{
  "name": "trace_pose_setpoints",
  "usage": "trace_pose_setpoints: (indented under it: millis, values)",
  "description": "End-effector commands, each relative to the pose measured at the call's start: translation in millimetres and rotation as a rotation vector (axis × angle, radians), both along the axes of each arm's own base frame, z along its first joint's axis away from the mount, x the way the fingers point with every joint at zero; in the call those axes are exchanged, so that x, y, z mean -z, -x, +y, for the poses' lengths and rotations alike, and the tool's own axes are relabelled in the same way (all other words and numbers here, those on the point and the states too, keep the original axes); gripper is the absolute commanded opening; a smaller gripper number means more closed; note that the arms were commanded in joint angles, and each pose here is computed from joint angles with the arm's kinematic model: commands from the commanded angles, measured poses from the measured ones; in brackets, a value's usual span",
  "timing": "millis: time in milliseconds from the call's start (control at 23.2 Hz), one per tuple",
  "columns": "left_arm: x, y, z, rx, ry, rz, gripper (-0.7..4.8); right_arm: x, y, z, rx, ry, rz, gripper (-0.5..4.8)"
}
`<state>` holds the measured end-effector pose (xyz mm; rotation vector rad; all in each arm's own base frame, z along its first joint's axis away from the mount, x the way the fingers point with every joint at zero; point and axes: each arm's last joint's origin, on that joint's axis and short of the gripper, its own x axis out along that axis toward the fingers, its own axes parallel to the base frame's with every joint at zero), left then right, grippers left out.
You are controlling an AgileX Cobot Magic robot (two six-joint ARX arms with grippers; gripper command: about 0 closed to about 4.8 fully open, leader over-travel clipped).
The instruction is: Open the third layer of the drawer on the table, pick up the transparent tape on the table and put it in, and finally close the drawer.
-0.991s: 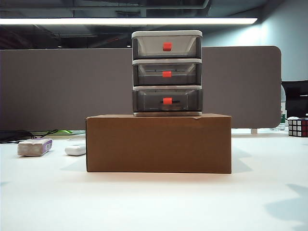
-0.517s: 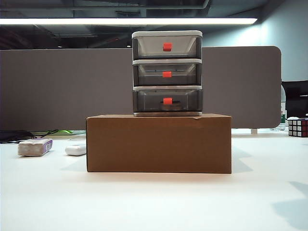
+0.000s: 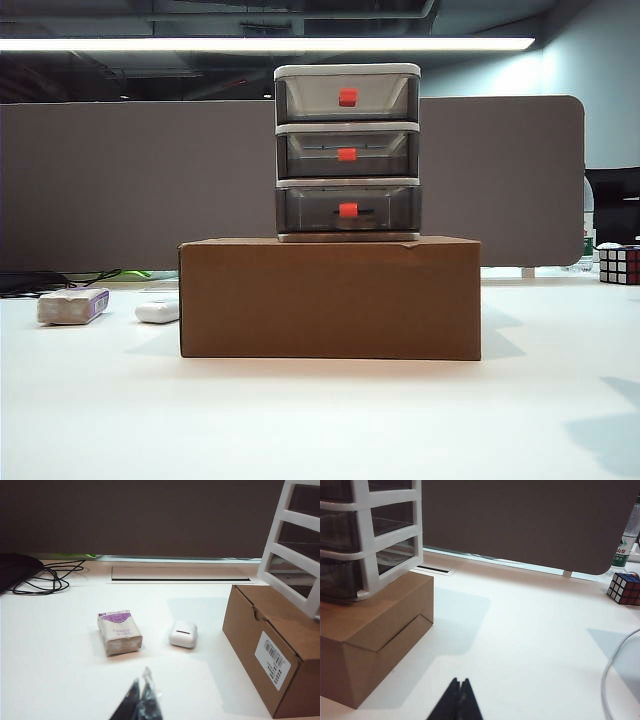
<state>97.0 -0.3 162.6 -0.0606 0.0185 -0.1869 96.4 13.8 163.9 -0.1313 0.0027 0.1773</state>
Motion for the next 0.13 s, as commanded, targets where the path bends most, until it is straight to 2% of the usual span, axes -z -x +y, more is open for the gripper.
trace_pose_setpoints:
  millis: [43,129]
  values:
    - [-2.7,0.4,-0.1,0.006,0.001,-0.012,-0.03,0.3,-0.2,0.0,0.002,-0.005,-0.012,-0.05]
    - [-2.7,0.4,-0.1,0.006,0.001,-0.012,-0.03,0.4,-0.3,0.0,0.003,-0.005,-0.011,-0.05]
